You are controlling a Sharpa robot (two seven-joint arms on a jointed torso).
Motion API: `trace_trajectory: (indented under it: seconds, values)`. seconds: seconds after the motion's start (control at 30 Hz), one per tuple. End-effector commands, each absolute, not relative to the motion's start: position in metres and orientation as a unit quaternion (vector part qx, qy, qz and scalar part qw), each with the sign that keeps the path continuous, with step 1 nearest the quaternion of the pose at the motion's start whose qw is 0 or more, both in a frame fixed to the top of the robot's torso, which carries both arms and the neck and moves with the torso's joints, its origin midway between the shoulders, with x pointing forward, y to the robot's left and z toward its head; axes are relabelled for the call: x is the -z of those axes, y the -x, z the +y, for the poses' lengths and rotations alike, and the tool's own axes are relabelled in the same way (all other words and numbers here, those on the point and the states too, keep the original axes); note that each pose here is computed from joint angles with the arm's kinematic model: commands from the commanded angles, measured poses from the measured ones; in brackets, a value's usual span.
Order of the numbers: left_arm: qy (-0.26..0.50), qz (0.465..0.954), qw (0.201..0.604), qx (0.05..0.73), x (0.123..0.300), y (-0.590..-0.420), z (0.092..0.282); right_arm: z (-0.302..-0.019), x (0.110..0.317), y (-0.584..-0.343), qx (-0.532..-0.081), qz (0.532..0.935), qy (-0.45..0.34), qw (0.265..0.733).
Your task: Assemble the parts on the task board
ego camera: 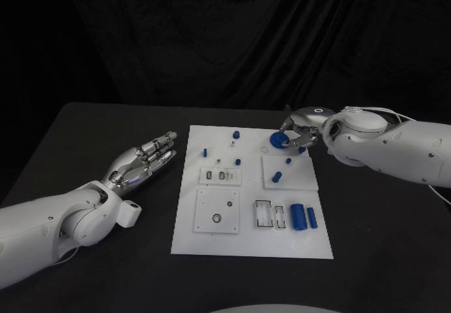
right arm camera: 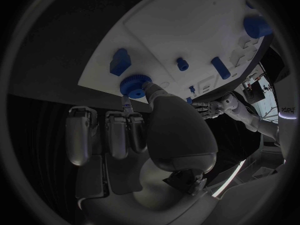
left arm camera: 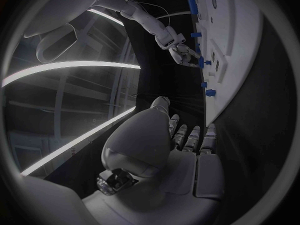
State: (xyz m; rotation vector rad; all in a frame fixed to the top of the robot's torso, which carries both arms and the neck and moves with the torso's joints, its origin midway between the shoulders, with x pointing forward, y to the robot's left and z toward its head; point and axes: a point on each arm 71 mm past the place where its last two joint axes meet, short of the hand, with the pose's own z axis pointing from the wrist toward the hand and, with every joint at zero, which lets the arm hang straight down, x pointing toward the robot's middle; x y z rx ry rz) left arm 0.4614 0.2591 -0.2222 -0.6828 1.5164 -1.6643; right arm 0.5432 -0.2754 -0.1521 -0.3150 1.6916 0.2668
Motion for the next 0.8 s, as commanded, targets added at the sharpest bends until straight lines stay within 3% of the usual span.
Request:
trace_trajectory:
  seconds: [0.03,0.8]
  values:
    - [0.246,0.562,0.389,0.687,0.2158,-0.4589,0.2568,-0.2767,0.1594,-0.5427,-0.108,0.752,0.135,0.635]
    - [0.249,0.566,0.384,0.686,0.2197,-0.4586,0.2570,-0.2703,0.1621,-0.5431,-0.118,0.746,0.139,0.640]
